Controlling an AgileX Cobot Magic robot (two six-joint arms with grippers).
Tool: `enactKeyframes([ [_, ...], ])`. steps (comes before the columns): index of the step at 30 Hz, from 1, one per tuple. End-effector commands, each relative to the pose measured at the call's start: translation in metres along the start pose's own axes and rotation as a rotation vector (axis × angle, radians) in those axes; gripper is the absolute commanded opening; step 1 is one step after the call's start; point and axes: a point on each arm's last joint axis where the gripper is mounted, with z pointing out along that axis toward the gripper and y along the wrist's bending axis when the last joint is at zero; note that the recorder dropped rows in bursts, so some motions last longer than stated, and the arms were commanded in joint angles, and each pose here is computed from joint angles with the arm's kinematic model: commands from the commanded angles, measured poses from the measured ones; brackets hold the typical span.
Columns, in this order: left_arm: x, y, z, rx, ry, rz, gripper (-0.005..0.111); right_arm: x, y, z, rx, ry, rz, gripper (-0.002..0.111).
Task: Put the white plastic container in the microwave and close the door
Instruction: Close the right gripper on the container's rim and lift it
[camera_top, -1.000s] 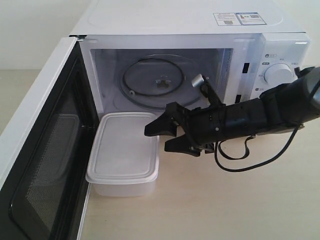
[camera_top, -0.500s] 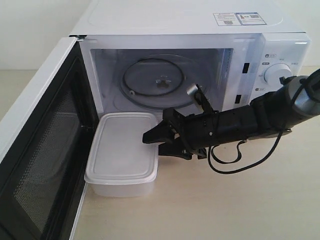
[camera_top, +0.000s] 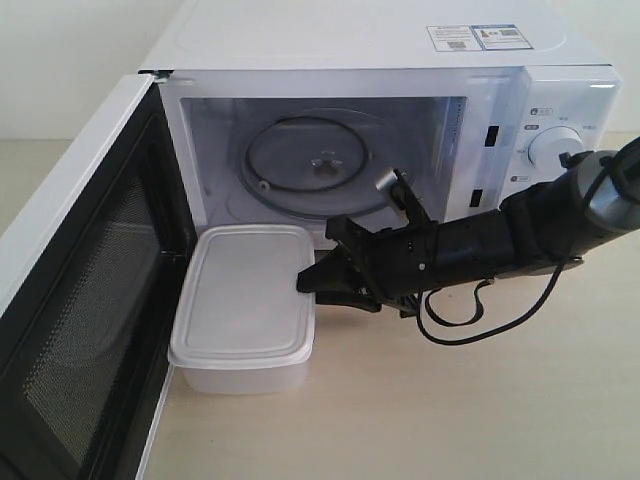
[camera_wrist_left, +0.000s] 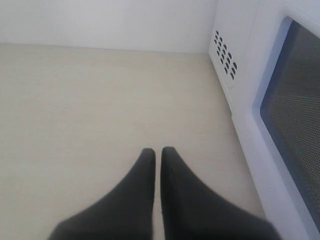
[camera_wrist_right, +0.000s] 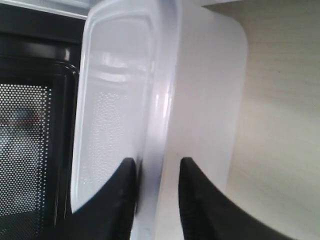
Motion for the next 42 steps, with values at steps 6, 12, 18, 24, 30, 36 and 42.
enactKeyframes([
  [6, 0.001, 0.000, 0.000, -0.007, -0.007, 0.001, 0.004, -0.001, 0.000, 0.001, 0.010, 0.005, -0.010, 0.034],
  [12, 0.001, 0.000, 0.000, -0.007, -0.007, 0.001, 0.004, 0.001, -0.001, 0.001, 0.017, 0.025, -0.027, 0.034],
  [18, 0.001, 0.000, 0.000, -0.007, -0.007, 0.001, 0.004, 0.001, -0.003, 0.000, 0.040, 0.022, -0.018, 0.031],
  [24, 0.001, 0.000, 0.000, -0.007, -0.007, 0.001, 0.004, 0.001, -0.003, 0.000, 0.042, 0.026, -0.026, 0.000],
  [30, 0.001, 0.000, 0.000, -0.007, -0.007, 0.001, 0.004, 0.002, -0.003, 0.000, 0.041, 0.035, -0.016, 0.000],
  [36, 0.001, 0.000, 0.000, -0.007, -0.007, 0.001, 0.004, -0.002, 0.019, -0.012, 0.032, 0.021, -0.033, 0.000],
  [42, 0.001, 0.000, 0.000, -0.007, -0.007, 0.001, 0.004, 0.007, 0.050, -0.033, 0.100, -0.040, -0.076, 0.000],
])
